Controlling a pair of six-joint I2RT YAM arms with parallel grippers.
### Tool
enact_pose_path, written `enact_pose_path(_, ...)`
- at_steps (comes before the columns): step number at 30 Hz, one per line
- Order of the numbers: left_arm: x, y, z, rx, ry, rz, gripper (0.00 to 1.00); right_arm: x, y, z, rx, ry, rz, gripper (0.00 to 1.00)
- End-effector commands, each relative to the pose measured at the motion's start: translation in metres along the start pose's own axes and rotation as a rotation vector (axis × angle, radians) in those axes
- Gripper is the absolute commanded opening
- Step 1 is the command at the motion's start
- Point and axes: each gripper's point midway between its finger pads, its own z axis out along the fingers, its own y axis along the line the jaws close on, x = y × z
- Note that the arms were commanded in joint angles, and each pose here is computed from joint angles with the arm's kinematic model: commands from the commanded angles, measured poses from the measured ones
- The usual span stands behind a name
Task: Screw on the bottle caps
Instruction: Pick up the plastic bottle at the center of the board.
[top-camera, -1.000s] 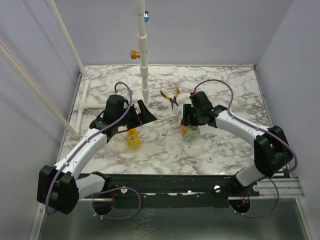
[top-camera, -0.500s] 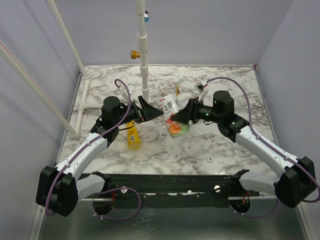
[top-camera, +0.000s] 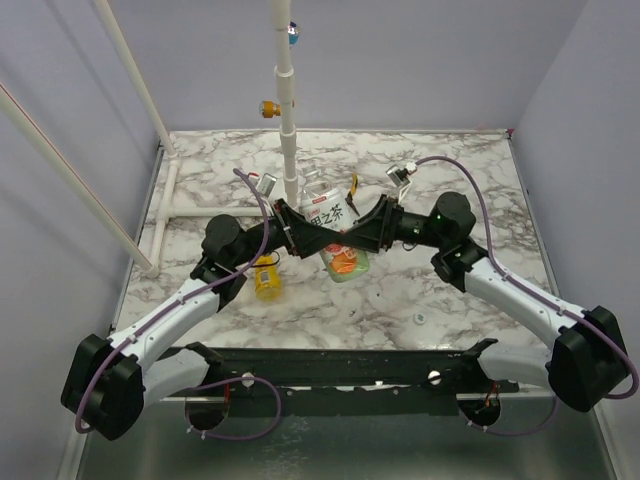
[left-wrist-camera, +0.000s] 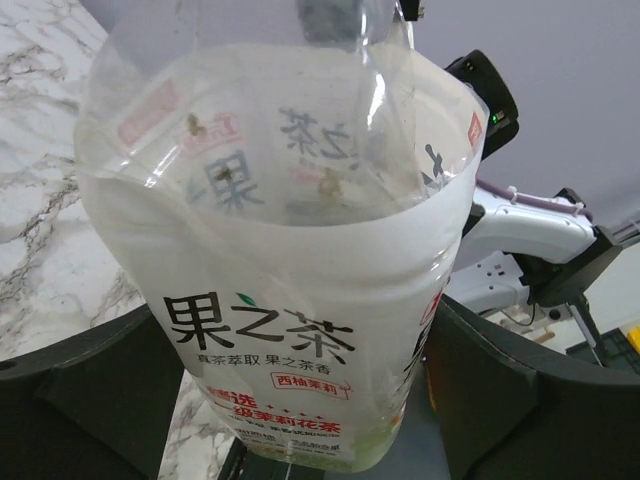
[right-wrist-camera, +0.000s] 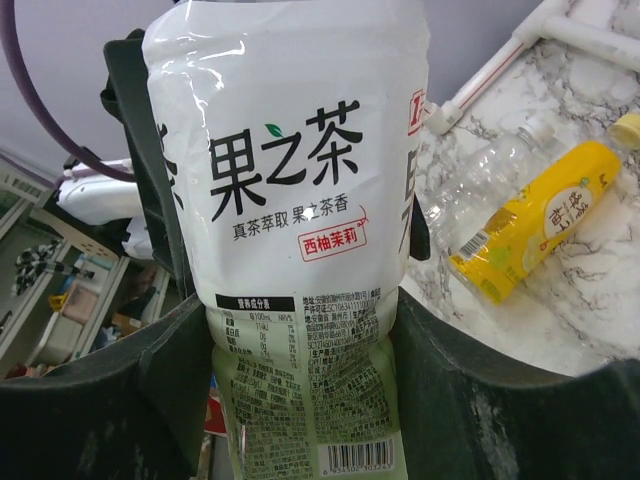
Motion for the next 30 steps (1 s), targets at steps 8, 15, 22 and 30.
enact_pose_path(8,-0.026,-0.024,0.011,0.082,-0.135,0.022,0.71,0.016,0.005,0.004,-0.034,0.004,-0.017,0.48)
enact_pose_path(15,-0.038,-0.021,0.013,0.071,-0.207,0.026,0.5,0.025,-0.007,0.003,0.038,0.031,-0.006,0.63)
enact_pose_path(22,-0.023,-0.005,0.014,0.014,-0.128,0.093,0.15,0.011,-0.044,-0.018,0.37,-0.053,0.024,0.95)
enact_pose_path(30,0.003,0.037,-0.004,-0.208,0.022,0.236,0.08,0.047,-0.113,-0.139,1.157,-0.16,0.291,0.96)
